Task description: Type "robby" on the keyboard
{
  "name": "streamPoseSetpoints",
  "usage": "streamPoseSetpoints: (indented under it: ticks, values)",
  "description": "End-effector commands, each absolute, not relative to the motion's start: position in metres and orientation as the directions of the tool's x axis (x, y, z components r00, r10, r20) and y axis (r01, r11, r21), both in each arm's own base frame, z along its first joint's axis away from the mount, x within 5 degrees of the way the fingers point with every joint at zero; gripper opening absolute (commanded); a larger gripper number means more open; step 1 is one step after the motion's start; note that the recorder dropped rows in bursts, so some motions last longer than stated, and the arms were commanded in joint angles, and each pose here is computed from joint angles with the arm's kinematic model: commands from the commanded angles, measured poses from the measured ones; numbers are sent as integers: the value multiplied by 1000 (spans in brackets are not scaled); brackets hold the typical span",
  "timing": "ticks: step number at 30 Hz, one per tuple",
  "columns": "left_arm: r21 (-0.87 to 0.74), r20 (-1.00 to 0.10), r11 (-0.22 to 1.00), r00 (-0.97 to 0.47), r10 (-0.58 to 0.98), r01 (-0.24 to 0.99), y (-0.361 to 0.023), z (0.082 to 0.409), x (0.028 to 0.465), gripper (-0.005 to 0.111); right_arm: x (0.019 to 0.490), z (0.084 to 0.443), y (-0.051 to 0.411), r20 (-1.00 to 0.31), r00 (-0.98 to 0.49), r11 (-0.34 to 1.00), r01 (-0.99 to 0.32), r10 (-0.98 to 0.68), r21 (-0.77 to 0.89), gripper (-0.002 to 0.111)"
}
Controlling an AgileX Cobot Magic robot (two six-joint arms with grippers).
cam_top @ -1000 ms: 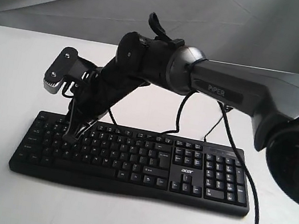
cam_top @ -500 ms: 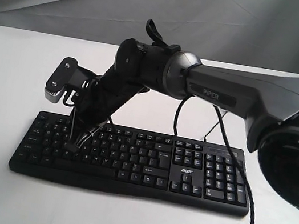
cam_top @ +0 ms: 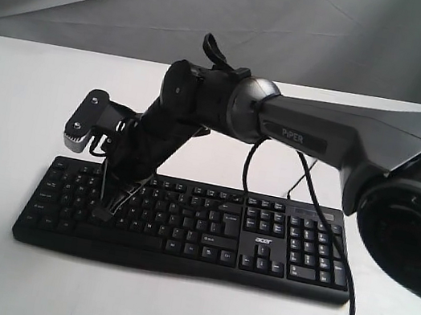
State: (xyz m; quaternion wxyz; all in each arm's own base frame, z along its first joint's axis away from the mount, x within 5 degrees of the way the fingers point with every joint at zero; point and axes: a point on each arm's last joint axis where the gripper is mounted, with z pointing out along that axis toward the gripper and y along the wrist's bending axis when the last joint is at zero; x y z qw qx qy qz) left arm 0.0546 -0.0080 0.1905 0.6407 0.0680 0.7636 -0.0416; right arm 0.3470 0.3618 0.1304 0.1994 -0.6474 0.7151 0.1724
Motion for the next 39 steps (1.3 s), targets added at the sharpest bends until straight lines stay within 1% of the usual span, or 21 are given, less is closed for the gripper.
streamPoseSetpoints:
  ticks: [1, 32, 34, 35, 37, 39]
  values:
    - [26, -985, 986, -165, 53, 163, -8, 190, 55, 0, 347, 134, 363, -510, -69, 90, -996, -857, -17, 0]
    - [26, -985, 986, -165, 53, 163, -8, 190, 55, 0, 348, 124, 364, -508, -59, 83, -996, -859, -24, 0]
    - [26, -985, 986, -165, 53, 163, -8, 190, 55, 0, 348, 132, 363, -514, -50, 80, -996, -856, -35, 0]
    - [26, -985, 986, -165, 53, 163, -8, 190, 55, 0, 348, 144, 362, -519, -34, 75, -996, -854, -57, 0]
    - [26, -985, 986, -165, 53, 163, -8, 190, 55, 0, 347, 156, 361, -529, -38, 85, -994, -848, -65, 0]
    - [26, -985, 986, -165, 53, 163, -8, 190, 55, 0, 346, 159, 358, -507, -33, 76, -995, -861, -65, 0]
